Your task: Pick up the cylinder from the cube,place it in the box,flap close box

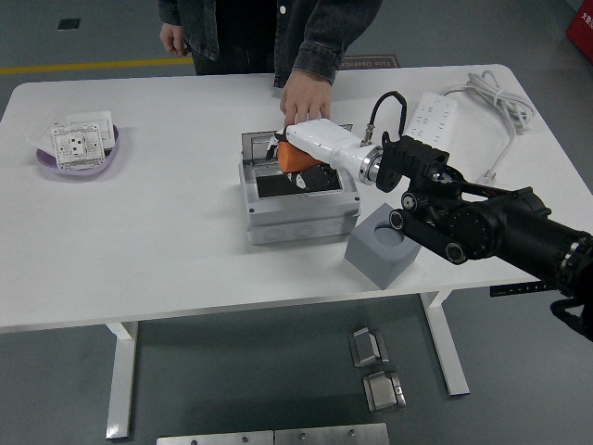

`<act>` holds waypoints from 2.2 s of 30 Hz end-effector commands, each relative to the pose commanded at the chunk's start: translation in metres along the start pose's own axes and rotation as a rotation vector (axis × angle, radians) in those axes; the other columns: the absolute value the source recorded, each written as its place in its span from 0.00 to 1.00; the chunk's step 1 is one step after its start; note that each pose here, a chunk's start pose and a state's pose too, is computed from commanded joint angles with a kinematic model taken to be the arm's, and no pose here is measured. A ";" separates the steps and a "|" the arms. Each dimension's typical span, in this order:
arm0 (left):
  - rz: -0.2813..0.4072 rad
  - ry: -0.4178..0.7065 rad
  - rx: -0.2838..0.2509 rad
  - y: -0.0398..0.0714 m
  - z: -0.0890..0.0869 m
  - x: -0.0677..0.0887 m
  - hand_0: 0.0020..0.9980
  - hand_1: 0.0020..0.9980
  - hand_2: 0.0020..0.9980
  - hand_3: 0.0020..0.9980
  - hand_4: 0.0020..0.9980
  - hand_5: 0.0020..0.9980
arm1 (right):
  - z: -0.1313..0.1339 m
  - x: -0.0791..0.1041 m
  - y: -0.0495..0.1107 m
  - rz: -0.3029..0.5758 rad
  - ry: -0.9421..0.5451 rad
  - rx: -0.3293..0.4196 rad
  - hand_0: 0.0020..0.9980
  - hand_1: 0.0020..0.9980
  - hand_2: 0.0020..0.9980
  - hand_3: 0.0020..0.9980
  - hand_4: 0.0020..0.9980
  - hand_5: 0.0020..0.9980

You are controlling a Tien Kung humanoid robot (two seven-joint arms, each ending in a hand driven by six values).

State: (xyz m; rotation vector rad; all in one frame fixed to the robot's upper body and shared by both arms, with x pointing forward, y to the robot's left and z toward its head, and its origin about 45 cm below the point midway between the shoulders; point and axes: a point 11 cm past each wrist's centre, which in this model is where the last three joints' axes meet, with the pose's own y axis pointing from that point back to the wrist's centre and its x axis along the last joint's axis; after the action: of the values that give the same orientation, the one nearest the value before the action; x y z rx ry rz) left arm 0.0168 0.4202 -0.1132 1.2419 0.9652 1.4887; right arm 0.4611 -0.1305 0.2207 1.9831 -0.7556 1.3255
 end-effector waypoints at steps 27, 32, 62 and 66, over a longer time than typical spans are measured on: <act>-0.006 -0.004 0.003 0.000 -0.002 -0.003 0.65 0.62 0.49 0.56 0.51 0.20 | 0.000 0.015 0.012 0.044 -0.046 0.013 0.89 0.79 0.85 1.00 0.75 0.23; -0.008 -0.003 0.008 0.000 -0.003 -0.004 0.65 0.62 0.49 0.56 0.50 0.19 | -0.018 0.039 0.014 0.080 -0.059 0.063 0.89 0.79 0.85 1.00 0.76 0.25; -0.003 -0.002 -0.003 0.000 0.002 -0.001 0.65 0.60 0.49 0.55 0.46 0.14 | 0.017 0.019 0.017 0.007 -0.070 -0.042 0.85 0.73 0.81 0.95 0.78 0.34; -0.007 0.000 -0.008 0.000 0.000 -0.003 0.65 0.60 0.49 0.55 0.46 0.14 | 0.010 0.014 0.025 0.006 -0.054 -0.011 0.85 0.73 0.81 0.96 0.78 0.34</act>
State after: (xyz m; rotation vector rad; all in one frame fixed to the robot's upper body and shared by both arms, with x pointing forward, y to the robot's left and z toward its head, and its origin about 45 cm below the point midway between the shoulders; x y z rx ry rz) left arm 0.0167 0.4174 -0.1139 1.2316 0.9621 1.4861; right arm 0.4528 -0.1551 0.2355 2.0169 -0.7929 1.2730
